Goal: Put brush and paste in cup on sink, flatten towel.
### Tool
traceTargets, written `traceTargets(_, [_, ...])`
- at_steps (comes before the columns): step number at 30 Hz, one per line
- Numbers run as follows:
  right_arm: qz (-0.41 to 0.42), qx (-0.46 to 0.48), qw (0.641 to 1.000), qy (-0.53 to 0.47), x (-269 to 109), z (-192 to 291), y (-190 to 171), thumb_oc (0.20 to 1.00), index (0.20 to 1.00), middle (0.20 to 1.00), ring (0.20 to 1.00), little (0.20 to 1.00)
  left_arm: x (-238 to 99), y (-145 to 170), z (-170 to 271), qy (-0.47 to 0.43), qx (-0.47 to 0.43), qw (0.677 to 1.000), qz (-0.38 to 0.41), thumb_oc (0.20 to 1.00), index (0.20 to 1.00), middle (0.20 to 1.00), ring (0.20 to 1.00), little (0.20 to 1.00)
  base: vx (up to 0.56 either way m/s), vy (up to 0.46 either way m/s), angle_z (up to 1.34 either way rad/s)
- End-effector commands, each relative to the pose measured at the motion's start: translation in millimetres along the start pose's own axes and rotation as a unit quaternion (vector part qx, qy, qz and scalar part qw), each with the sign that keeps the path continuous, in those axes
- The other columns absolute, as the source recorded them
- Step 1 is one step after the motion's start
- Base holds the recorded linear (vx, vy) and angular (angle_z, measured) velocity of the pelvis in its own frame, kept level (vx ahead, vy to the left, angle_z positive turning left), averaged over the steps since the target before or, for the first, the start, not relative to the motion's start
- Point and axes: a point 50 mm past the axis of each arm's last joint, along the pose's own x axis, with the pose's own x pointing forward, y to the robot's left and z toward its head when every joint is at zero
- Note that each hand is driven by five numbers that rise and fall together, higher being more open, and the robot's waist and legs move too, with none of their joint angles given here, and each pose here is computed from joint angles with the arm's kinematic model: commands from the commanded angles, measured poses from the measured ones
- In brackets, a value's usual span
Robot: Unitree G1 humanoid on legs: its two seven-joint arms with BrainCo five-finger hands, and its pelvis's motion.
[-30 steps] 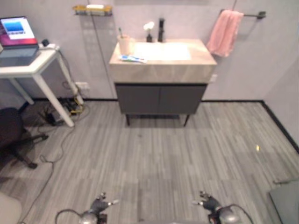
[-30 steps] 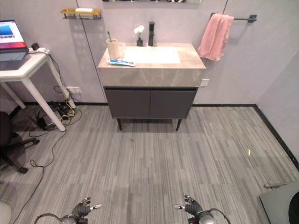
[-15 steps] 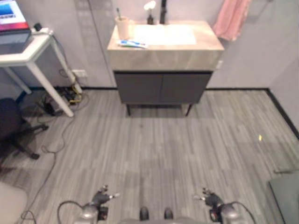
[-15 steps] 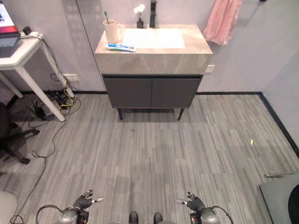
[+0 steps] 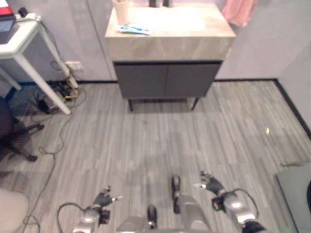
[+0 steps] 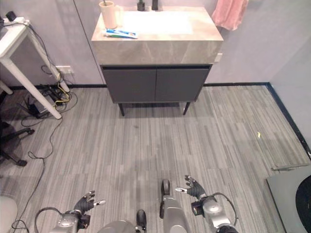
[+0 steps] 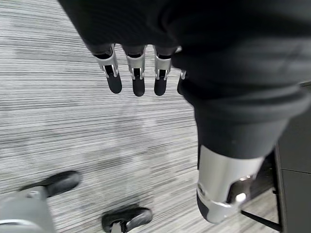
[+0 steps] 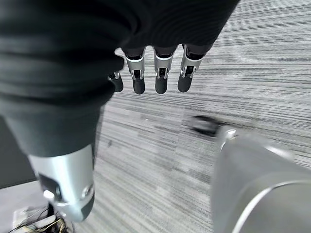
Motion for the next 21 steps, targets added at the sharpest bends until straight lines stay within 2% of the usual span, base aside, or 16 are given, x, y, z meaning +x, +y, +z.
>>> traceTargets(1, [-0.027,-0.038,0.998,-0.052,1.2,29.4,-25.0,1.0,1.0,1.0,1.0,1.0,4.4,-0.6,22.1,-0.045,0.016,0.999,-0.001,1.0,1.0,1.0,1.0,1.0,0.29,-0.25,0.79])
traceTargets(5, [-0.031,-0.048,0.995,-0.08,4.1,47.6,-29.2,1.0,1.0,1.0,1.0,1.0,7.4,3.2,36.0,-0.064,0.014,0.998,0.008,1.0,1.0,1.0,1.0,1.0,0.3,-0.21,0.97])
traceTargets(13, [-0.01,-0.089,0.99,-0.106,0.9,59.7,-28.6,1.0,1.0,1.0,1.0,1.0,4.4,7.2,23.1,-0.046,0.009,0.999,0.017,1.0,1.0,1.0,1.0,1.0,0.26,-0.103,-0.08])
traceTargets(16, [0.007,-0.076,0.994,-0.074,-0.6,39.5,-23.8,1.0,1.0,1.0,1.0,1.0,3.2,9.2,11.0,-0.02,0.039,0.999,0.013,1.0,1.0,1.0,1.0,1.0,0.31,-0.248,-0.17])
traceTargets(19, [0.011,-0.081,0.996,-0.037,-3.1,19.2,-20.1,1.0,1.0,1.0,1.0,1.0,0.2,16.8,-10.4,0.033,0.041,0.998,0.027,1.0,1.0,1.0,1.0,1.0,0.36,-0.323,-0.17])
traceTargets(21, [0.002,-0.073,0.997,-0.028,-5.1,13.4,-22.9,1.0,1.0,1.0,1.0,1.0,1.6,18.9,-7.8,0.032,0.024,0.998,0.038,1.0,1.0,1.0,1.0,1.0,0.2,-0.206,-0.36])
